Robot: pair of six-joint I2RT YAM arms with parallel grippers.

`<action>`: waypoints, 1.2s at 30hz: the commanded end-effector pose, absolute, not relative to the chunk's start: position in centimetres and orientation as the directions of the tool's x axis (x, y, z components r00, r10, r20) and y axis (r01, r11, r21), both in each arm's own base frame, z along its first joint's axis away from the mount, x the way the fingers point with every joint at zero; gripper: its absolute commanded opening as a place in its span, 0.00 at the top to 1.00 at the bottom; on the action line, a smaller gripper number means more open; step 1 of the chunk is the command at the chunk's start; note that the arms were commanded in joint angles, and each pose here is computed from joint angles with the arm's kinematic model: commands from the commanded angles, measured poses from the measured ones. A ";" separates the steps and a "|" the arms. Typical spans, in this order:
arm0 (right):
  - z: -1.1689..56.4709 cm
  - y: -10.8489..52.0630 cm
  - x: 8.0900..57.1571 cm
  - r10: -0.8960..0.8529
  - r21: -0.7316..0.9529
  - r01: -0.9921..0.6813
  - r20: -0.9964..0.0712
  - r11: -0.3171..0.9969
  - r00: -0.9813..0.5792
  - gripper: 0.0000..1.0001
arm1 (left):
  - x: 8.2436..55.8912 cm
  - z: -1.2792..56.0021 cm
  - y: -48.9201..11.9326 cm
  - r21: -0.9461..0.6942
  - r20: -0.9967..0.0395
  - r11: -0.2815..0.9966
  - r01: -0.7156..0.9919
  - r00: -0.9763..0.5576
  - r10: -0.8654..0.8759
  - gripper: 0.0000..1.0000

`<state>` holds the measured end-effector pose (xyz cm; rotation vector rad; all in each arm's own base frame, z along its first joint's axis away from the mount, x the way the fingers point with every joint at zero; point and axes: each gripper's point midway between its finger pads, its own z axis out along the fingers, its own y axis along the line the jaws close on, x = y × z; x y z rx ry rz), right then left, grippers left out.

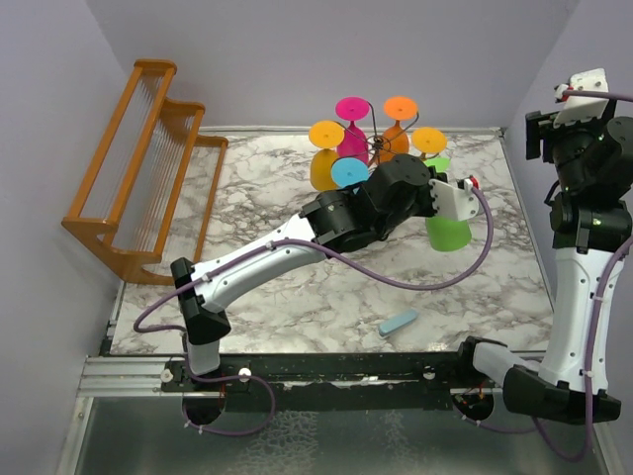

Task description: Place the wine glass upside down on the wine glass rack

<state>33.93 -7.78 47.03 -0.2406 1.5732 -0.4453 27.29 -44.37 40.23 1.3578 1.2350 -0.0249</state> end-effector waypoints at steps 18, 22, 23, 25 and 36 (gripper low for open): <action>48.0 -4.8 32.7 -0.405 -0.405 -0.014 -0.914 0.914 0.023 0.31 | 31.4 38.6 -43.4 0.887 -0.399 0.227 0.403 0.417 0.817 1.00; 47.8 -4.4 32.7 -0.397 -0.397 -0.035 -0.918 0.917 0.026 0.31 | 32.2 38.1 -42.6 0.894 -0.379 0.222 0.389 0.395 0.837 1.00; 47.8 -4.3 32.7 -0.396 -0.397 -0.038 -0.918 0.917 0.027 0.31 | 32.3 38.1 -42.4 0.894 -0.380 0.223 0.389 0.390 0.839 1.00; 47.7 -4.3 32.8 -0.395 -0.395 -0.043 -0.918 0.918 0.027 0.31 | 32.5 38.0 -42.0 0.892 -0.381 0.227 0.390 0.381 0.843 1.00; 47.4 -4.0 32.8 -0.391 -0.392 -0.057 -0.920 0.918 0.030 0.31 | 32.7 37.2 -39.9 0.891 -0.369 0.215 0.399 0.364 0.855 1.00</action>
